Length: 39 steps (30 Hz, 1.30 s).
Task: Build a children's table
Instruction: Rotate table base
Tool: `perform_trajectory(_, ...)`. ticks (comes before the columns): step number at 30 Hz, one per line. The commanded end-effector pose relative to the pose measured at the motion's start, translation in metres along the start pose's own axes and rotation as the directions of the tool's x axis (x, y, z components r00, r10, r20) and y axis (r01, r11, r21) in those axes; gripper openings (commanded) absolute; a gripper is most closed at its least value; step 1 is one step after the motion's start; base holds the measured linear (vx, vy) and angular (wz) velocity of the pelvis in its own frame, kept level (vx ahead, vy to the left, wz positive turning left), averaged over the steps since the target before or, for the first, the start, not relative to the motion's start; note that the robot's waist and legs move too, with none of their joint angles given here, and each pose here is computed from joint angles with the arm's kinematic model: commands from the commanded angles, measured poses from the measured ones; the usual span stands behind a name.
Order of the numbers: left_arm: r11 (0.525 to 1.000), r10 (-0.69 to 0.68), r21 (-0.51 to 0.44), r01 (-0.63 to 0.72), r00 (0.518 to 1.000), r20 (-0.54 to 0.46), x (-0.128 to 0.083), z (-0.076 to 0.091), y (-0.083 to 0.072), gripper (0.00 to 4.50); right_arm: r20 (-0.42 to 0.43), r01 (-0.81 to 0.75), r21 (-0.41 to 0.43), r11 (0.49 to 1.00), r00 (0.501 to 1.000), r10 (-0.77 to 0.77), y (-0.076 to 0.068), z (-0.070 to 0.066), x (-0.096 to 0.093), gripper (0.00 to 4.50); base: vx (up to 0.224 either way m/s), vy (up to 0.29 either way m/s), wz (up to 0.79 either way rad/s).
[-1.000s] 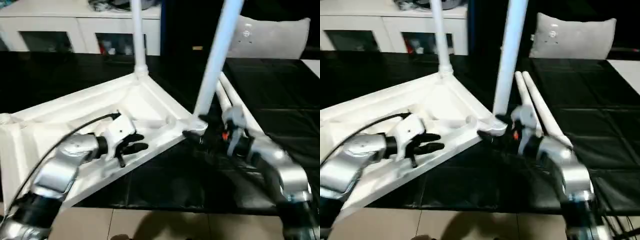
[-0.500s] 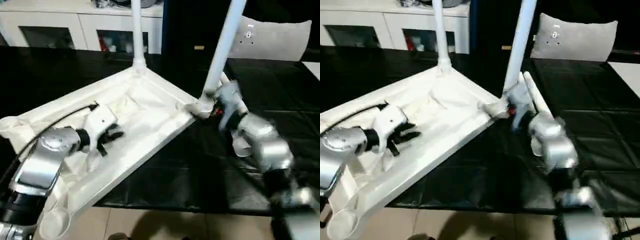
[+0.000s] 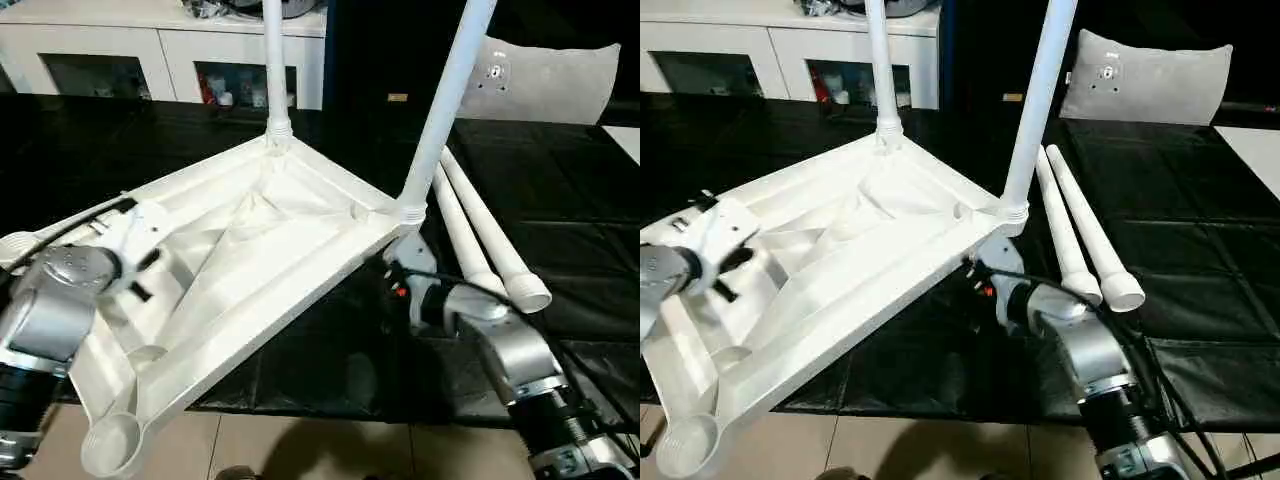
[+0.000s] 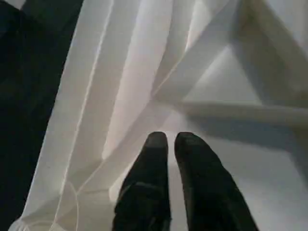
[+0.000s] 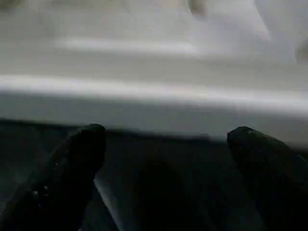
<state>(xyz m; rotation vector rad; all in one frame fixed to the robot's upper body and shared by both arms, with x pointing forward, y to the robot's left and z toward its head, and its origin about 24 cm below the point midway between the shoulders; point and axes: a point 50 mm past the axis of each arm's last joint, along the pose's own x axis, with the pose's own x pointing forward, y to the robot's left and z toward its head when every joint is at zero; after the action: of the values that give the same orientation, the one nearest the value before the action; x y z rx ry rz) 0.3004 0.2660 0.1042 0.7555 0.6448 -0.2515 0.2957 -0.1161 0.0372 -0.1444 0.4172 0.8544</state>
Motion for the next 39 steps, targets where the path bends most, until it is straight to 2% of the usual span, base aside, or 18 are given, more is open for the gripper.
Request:
perform_trajectory(1, 0.998, -0.066, 0.013, 0.066, 0.998, -0.021, 0.003, -0.002, -0.01, 0.23, -0.045, 0.04, 0.011, 0.999, 0.998, -0.039, 0.003, -0.002, 0.009, 4.5, 0.0, 0.0, 0.0)
perform_trajectory(5, 0.988, -0.155, 0.02, 0.155, 0.988, -0.002, 0.006, -0.001, -0.023, 0.03, -0.055, 0.072, 0.046, 0.996, 0.996, -0.069, 0.005, -0.003, 0.019, 4.5, 0.0, 0.0, 0.0)
perform_trajectory(8, 0.94, -0.334, 0.096, 0.327, 0.941, 0.058, 0.003, 0.003, -0.045, 0.03, -0.039, 0.155, 0.057, 0.986, 0.988, -0.153, 0.0, 0.004, 0.033, 4.5, 0.0, 0.0, 0.0)
perform_trajectory(10, 0.869, -0.482, 0.176, 0.462, 0.871, 0.097, -0.005, 0.006, -0.062, 0.03, -0.011, 0.182, 0.072, 0.981, 0.983, -0.182, 0.001, 0.012, 0.042, 4.5, 0.0, 0.0, 0.0)
perform_trajectory(11, 0.869, -0.482, 0.176, 0.462, 0.871, 0.097, -0.005, 0.006, -0.062, 0.03, -0.011, 0.182, 0.072, 0.981, 0.983, -0.182, 0.001, 0.012, 0.042, 4.5, 0.0, 0.0, 0.0)
perform_trajectory(12, 0.828, -0.555, 0.184, 0.53, 0.82, 0.14, -0.01, 0.01, -0.071, 0.03, 0.01, 0.196, 0.078, 0.977, 0.98, -0.198, 0.002, 0.018, 0.049, 4.5, 0.0, 0.0, 0.0)
perform_trajectory(17, 0.733, -0.68, 0.186, 0.654, 0.701, 0.217, -0.023, 0.022, -0.086, 0.03, 0.061, 0.21, 0.06, 0.976, 0.975, -0.213, 0.002, 0.032, 0.059, 4.5, 0.0, 0.0, 0.0)
perform_trajectory(18, 0.679, -0.732, 0.2, 0.707, 0.632, 0.252, -0.026, 0.029, -0.096, 0.03, 0.087, 0.22, 0.044, 0.974, 0.971, -0.223, 0.001, 0.039, 0.063, 4.5, 0.0, 0.0, 0.0)
perform_trajectory(20, 0.653, -0.754, 0.211, 0.727, 0.597, 0.275, -0.025, 0.034, -0.102, 0.03, 0.098, 0.221, 0.04, 0.974, 0.97, -0.224, 0.0, 0.043, 0.065, 4.5, 0.0, 0.0, 0.0)
perform_trajectory(23, 0.676, -0.732, 0.221, 0.703, 0.608, 0.308, -0.015, 0.042, -0.106, 0.03, 0.112, 0.227, 0.038, 0.973, 0.967, -0.23, -0.002, 0.045, 0.065, 4.5, 0.0, 0.0, 0.0)
perform_trajectory(24, 0.734, -0.676, 0.217, 0.644, 0.659, 0.331, -0.002, 0.049, -0.105, 0.03, 0.117, 0.242, 0.027, 0.97, 0.963, -0.244, -0.005, 0.046, 0.063, 4.5, 0.0, 0.0, 0.0)
perform_trajectory(25, 0.734, -0.676, 0.217, 0.644, 0.659, 0.331, -0.002, 0.049, -0.105, 0.03, 0.117, 0.242, 0.027, 0.97, 0.963, -0.244, -0.005, 0.046, 0.063, 4.5, 0.0, 0.0, 0.0)
perform_trajectory(28, 0.839, -0.541, 0.178, 0.514, 0.76, 0.36, 0.018, 0.061, -0.097, 0.03, 0.128, 0.273, 0.014, 0.962, 0.954, -0.272, -0.014, 0.046, 0.057, 4.5, 0.0, 0.0, 0.0)
perform_trajectory(29, 0.839, -0.541, 0.178, 0.514, 0.76, 0.36, 0.018, 0.061, -0.097, 0.03, 0.128, 0.273, 0.014, 0.962, 0.954, -0.272, -0.014, 0.046, 0.057, 4.5, 0.0, 0.0, 0.0)
perform_trajectory(31, 0.899, -0.434, 0.129, 0.419, 0.813, 0.387, 0.031, 0.07, -0.088, 0.03, 0.144, 0.324, -0.005, 0.946, 0.937, -0.32, -0.026, 0.048, 0.047, 4.5, 0.0, 0.0, 0.0)
perform_trajectory(33, 0.931, -0.362, 0.109, 0.348, 0.843, 0.397, 0.039, 0.075, -0.081, 0.03, 0.166, 0.376, -0.003, 0.926, 0.914, -0.371, -0.037, 0.052, 0.036, 4.5, 0.0, 0.0, 0.0)
perform_trajectory(36, 0.941, -0.337, 0.118, 0.317, 0.85, 0.404, 0.043, 0.076, -0.078, 0.03, 0.166, 0.451, 0.029, 0.892, 0.878, -0.449, -0.051, 0.055, 0.021, 4.5, 0.0, 0.0, 0.0)
perform_trajectory(39, 0.931, -0.364, 0.136, 0.339, 0.832, 0.418, 0.042, 0.074, -0.08, 0.03, 0.115, 0.555, 0.034, 0.831, 0.824, -0.555, -0.066, 0.055, 0.003, 4.5, 0.0, 0.0, 0.0)
